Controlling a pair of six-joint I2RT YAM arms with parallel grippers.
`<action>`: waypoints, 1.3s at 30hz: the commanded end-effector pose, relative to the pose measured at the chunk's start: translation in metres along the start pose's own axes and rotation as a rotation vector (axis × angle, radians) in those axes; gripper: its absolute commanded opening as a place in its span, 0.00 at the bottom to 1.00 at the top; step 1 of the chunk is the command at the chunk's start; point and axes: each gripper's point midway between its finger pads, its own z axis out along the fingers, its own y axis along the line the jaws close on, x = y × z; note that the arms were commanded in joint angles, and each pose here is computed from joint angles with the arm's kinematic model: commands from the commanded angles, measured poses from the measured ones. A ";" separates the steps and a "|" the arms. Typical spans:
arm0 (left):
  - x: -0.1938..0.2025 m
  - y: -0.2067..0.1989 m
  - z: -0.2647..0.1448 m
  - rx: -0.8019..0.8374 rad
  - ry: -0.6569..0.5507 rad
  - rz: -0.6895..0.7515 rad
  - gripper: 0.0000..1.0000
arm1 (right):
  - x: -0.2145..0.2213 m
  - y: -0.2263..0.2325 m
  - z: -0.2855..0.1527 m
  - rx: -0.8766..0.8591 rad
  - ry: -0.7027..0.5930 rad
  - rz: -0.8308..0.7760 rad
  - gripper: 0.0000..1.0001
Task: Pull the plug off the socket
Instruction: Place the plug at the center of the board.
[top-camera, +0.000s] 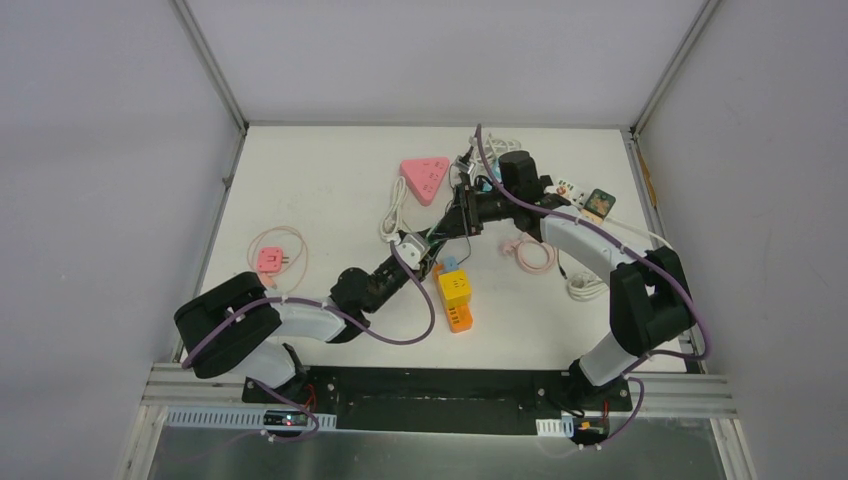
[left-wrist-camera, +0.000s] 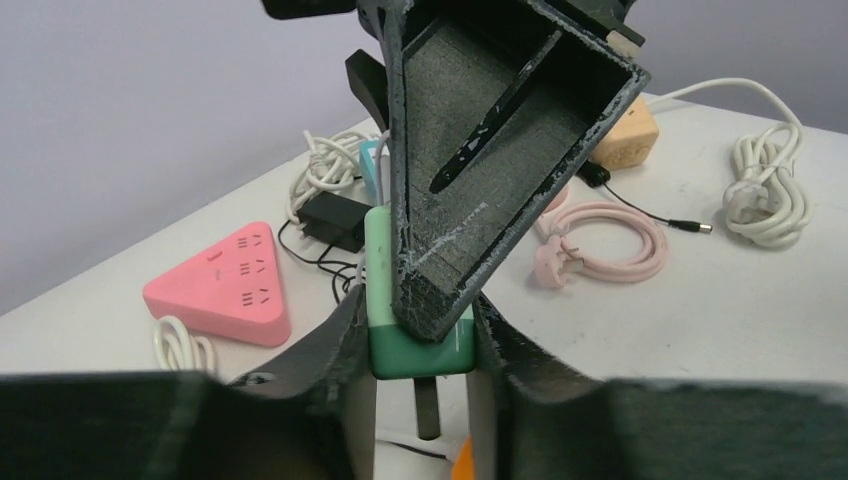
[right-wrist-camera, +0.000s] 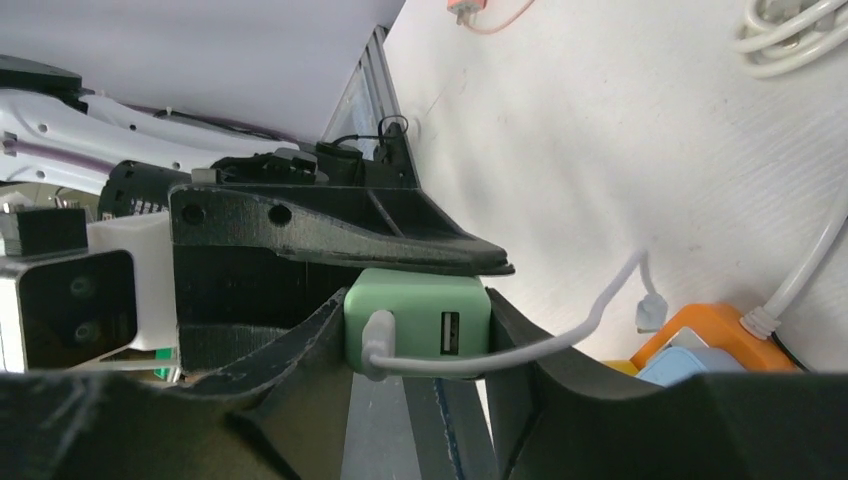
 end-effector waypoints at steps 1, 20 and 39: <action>-0.028 0.004 0.007 -0.027 -0.097 -0.031 0.02 | -0.001 0.003 0.003 -0.030 0.004 -0.015 0.06; 0.000 0.025 -0.025 -0.099 0.104 -0.103 0.00 | 0.008 0.005 -0.034 0.027 0.093 -0.315 1.00; 0.050 0.128 -0.091 -0.529 0.432 -0.303 0.00 | 0.005 -0.013 -0.077 0.150 0.119 -0.480 1.00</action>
